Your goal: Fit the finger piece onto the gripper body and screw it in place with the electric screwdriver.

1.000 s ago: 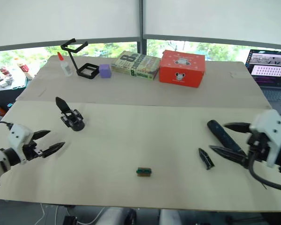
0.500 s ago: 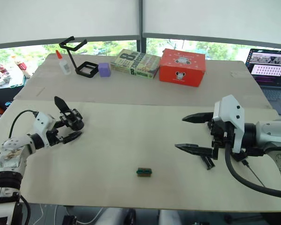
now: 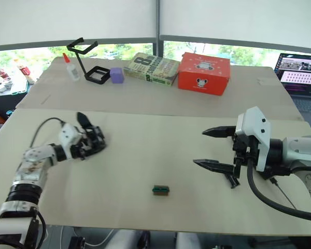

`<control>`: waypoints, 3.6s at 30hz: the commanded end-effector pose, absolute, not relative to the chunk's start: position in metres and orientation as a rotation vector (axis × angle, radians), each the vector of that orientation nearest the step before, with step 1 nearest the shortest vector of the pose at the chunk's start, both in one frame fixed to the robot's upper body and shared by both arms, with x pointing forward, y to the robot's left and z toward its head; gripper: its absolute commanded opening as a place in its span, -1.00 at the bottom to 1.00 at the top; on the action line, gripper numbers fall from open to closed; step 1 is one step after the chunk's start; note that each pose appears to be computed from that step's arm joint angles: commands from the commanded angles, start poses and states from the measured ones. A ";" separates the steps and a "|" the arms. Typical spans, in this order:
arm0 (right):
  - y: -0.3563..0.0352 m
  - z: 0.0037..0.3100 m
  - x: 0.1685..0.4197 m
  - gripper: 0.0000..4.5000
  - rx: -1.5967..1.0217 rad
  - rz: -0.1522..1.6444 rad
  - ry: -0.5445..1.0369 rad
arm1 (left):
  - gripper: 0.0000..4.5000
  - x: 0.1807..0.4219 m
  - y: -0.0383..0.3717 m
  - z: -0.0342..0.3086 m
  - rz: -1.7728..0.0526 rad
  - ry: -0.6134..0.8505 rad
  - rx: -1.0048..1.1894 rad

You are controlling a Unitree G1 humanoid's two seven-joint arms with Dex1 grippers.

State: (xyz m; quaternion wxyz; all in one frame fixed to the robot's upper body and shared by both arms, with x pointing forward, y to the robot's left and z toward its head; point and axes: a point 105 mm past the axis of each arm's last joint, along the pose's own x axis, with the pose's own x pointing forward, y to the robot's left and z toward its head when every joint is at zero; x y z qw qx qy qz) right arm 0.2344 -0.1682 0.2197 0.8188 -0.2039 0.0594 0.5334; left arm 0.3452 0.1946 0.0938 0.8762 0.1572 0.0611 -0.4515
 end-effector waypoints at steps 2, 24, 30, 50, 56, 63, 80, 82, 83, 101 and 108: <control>-0.166 0.224 0.228 1.00 -0.469 1.116 0.084 | 0.07 0.329 0.120 0.131 -1.181 -0.030 0.312; -0.166 0.197 0.215 1.00 -0.442 0.976 0.098 | 0.30 0.323 0.015 0.092 -1.387 0.072 0.333; -0.171 0.198 0.210 1.00 -0.456 0.963 0.114 | 0.98 0.323 0.028 0.088 -1.442 0.079 0.364; -0.258 0.182 0.232 1.00 -0.289 0.605 0.931 | 0.98 0.242 0.101 0.222 -1.578 -0.017 0.415; -0.258 0.155 0.250 1.00 -0.093 0.496 1.084 | 0.98 0.238 0.101 0.228 -1.564 -0.077 0.432; -0.267 0.123 0.260 1.00 -0.117 0.398 1.168 | 0.98 0.233 0.099 0.231 -1.580 -0.080 0.439; -0.276 0.114 0.271 -0.50 -0.210 0.462 1.014 | 1.00 0.244 0.102 0.228 -1.545 -0.004 0.336; -0.281 0.141 0.285 -0.50 -0.317 0.499 0.838 | 1.00 0.249 0.106 0.230 -1.493 0.017 0.227; -0.280 0.157 0.289 -0.50 -0.345 0.493 0.757 | 1.00 0.253 0.107 0.233 -1.442 0.008 0.188; -0.082 0.264 0.318 -0.50 -0.588 0.875 -0.222 | 1.00 0.304 0.083 0.276 -1.123 -0.139 -0.345; -0.073 0.265 0.319 -0.50 -0.551 0.923 -0.221 | 0.41 0.307 0.080 0.282 -1.091 -0.206 -0.414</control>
